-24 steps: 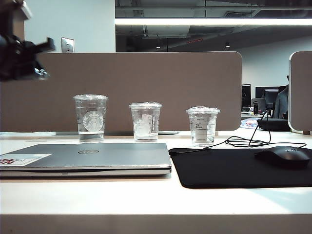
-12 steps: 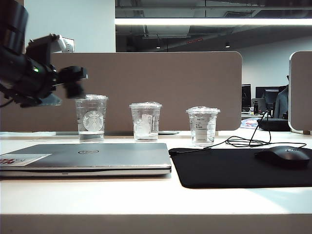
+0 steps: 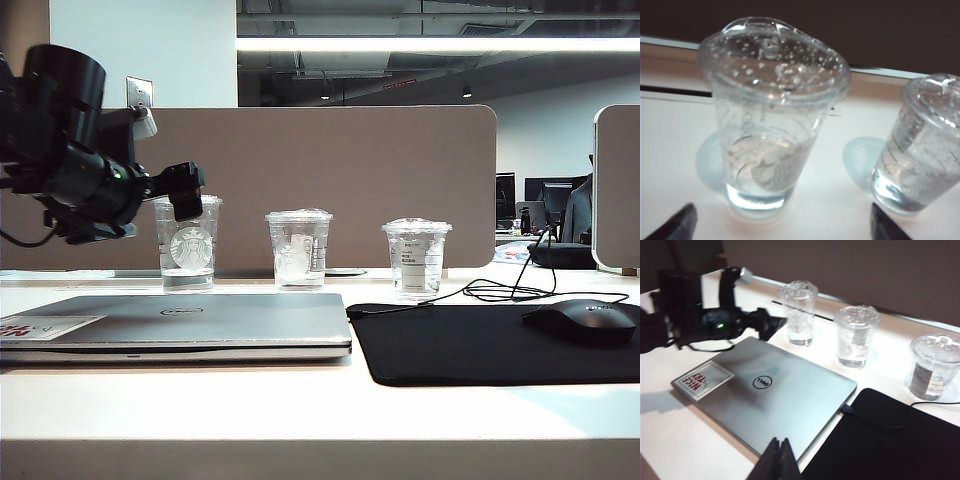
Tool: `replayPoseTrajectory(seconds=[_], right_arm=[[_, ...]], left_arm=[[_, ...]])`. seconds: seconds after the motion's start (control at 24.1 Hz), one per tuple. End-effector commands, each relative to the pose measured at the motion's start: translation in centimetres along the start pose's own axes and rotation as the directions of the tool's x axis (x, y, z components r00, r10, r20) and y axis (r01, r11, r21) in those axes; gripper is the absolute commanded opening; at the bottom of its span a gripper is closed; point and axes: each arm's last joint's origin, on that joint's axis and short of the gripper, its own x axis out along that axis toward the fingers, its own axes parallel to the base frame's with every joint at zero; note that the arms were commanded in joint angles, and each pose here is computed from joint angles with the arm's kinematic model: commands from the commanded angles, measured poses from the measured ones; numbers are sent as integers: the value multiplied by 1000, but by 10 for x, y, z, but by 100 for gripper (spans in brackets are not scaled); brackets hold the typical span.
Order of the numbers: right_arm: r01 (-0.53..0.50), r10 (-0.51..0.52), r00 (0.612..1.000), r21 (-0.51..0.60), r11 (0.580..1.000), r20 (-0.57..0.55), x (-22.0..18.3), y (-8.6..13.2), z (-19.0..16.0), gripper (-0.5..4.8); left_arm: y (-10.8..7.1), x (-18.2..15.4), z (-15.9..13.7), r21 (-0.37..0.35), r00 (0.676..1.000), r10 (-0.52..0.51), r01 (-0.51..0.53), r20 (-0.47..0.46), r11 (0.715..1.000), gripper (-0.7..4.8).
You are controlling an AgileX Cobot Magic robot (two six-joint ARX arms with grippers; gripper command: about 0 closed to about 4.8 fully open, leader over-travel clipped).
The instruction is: Pick up the coffee cup on the left and place it on the left side of the laptop.
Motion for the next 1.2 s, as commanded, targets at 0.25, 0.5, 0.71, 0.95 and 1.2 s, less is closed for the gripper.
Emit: replayPoseTrajectory(seconds=[0.25, 0.5, 0.71, 0.95, 1.2], right_arm=[[-10, 10, 1000, 4, 1000, 1, -1, 0, 1, -3], [-14, 14, 1000, 7, 1000, 8, -1, 0, 2, -3], [-36, 36, 999, 8, 999, 29, -1, 1, 4, -3], [-40, 40, 998, 8, 999, 38, -1, 1, 5, -3], [-40, 40, 999, 8, 999, 38, -1, 1, 5, -3]], left_arm=[[-1, 29, 1, -2, 999, 38, -37, 32, 999, 479], [-1, 45, -5, -2, 999, 41, -41, 26, 999, 479], [-1, 59, -9, -25, 999, 43, -42, 32, 999, 479], [2, 77, -19, -31, 993, 103, -101, 49, 994, 479], [1, 94, -19, -35, 993, 98, -96, 68, 995, 479]])
